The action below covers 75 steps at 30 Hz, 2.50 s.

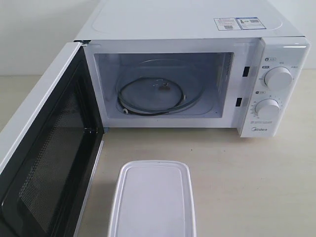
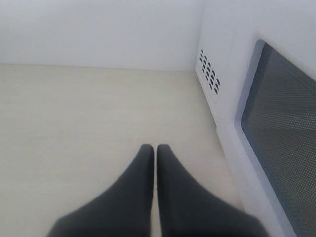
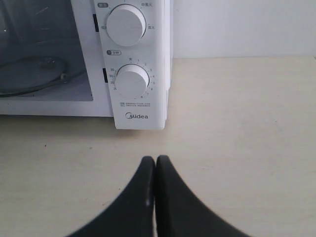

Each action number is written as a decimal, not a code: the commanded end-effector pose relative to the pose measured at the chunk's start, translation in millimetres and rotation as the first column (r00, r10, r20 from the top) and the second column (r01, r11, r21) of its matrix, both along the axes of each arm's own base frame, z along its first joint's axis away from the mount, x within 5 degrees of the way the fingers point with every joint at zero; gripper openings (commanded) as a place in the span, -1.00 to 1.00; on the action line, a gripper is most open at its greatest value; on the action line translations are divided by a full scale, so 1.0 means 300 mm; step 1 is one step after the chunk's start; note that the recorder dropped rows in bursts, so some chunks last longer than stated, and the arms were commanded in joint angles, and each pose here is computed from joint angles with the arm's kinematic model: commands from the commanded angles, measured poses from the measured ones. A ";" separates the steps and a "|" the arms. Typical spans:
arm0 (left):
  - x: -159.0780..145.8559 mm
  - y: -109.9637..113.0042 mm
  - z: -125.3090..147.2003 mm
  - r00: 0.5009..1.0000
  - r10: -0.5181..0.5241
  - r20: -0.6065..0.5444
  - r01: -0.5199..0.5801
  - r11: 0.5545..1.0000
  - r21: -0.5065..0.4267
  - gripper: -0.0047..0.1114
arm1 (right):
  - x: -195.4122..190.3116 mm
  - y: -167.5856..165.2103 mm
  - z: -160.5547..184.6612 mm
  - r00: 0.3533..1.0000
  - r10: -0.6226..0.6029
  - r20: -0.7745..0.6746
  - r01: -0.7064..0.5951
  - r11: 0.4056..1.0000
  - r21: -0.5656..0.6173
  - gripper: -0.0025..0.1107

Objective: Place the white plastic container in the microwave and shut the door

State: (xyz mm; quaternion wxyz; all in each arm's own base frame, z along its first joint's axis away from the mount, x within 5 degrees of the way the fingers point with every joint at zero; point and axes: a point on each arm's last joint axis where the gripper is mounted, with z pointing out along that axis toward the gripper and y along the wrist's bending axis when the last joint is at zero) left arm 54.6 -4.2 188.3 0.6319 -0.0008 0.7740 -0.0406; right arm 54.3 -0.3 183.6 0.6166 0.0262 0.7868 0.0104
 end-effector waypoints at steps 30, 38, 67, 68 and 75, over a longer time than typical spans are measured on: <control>0.000 0.000 -0.004 1.000 0.002 -0.001 -0.002 1.000 -0.011 -0.84 | 0.007 -0.006 0.091 0.954 -0.017 0.300 0.022 1.000 -0.015 -0.96; 0.000 0.000 -0.004 1.000 0.002 -0.001 -0.002 1.000 -0.011 -0.84 | -0.042 -0.014 0.241 0.687 -0.012 0.726 0.118 0.988 -0.095 -0.96; 0.000 0.000 -0.004 1.000 0.002 -0.001 -0.002 1.000 -0.011 -0.84 | 0.134 -0.023 0.285 0.912 -0.036 0.409 0.077 0.993 -0.085 -0.96; 0.000 0.000 -0.004 1.000 0.002 -0.001 -0.002 1.000 -0.011 -0.84 | 0.134 -0.023 0.285 0.911 -0.038 0.410 0.075 0.994 -0.074 -0.96; 0.000 0.000 -0.004 1.000 0.002 -0.001 -0.002 1.000 -0.011 -0.84 | 0.162 -0.024 0.267 0.932 -0.054 0.359 0.064 0.998 -0.016 -0.96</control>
